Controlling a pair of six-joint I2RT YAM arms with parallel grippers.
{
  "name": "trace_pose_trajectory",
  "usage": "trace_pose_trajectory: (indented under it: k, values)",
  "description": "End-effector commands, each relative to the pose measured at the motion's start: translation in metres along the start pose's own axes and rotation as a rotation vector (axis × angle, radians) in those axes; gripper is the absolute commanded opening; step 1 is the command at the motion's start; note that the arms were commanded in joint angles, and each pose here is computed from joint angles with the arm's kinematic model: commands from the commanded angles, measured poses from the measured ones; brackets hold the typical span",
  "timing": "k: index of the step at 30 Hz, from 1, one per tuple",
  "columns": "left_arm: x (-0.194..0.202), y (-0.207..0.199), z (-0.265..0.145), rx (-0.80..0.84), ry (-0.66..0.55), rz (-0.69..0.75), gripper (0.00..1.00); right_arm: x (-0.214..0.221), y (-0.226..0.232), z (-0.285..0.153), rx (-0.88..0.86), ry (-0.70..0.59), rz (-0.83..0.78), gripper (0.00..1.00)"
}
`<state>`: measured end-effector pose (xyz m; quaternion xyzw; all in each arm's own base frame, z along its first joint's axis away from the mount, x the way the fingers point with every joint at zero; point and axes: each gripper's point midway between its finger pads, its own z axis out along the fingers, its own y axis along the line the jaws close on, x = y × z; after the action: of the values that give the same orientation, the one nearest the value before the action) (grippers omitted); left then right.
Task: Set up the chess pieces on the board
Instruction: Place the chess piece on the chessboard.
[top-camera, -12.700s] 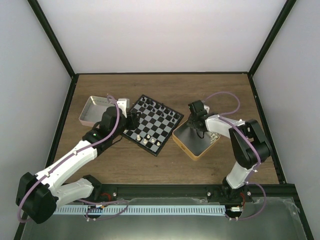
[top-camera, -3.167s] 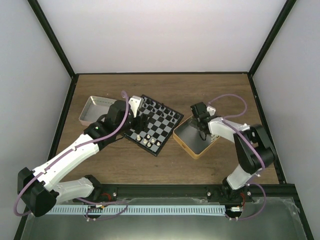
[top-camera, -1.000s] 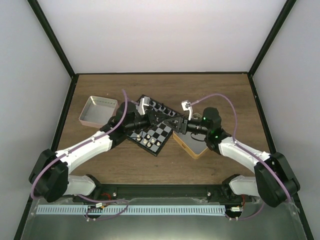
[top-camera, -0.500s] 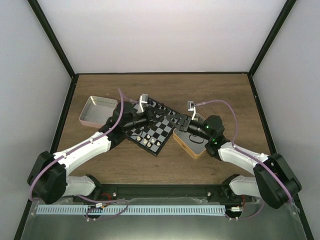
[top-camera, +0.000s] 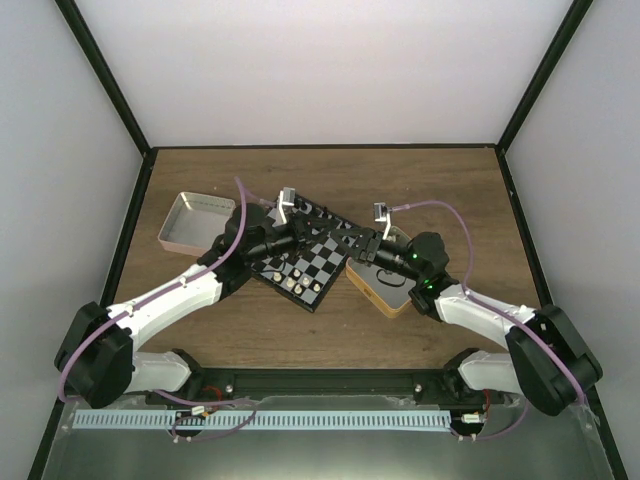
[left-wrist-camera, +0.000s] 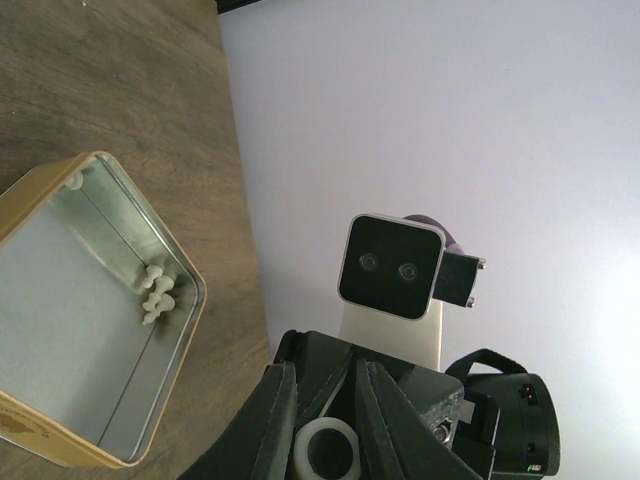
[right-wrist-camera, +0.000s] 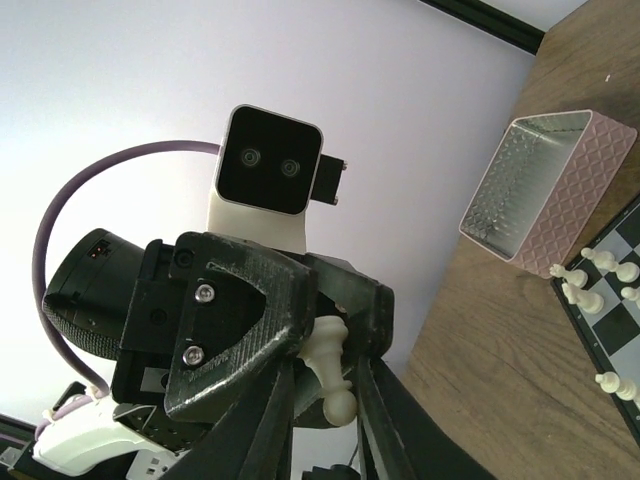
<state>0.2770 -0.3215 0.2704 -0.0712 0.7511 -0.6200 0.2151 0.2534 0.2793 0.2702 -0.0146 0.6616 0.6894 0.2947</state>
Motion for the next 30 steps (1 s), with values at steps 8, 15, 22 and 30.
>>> trace_pose_trajectory:
  k: [8, 15, 22, 30]
  values:
    - [0.002, -0.008, -0.003, 0.034, -0.001, 0.023, 0.06, 0.001, 0.011, 0.004, -0.035, -0.005, 0.006, 0.07]
    - [-0.002, 0.008, -0.009, -0.043, -0.041, 0.064, 0.29, -0.003, 0.001, 0.004, 0.056, -0.014, 0.013, 0.01]
    - [-0.037, 0.055, -0.05, -0.384, -0.242, 0.225, 0.6, 0.008, -0.059, 0.003, 0.404, 0.109, -0.01, 0.01]
    - [-0.082, 0.064, -0.132, -0.721, -0.48, 0.435, 0.74, 0.008, -0.136, -0.003, 0.869, 0.389, -0.165, 0.01]
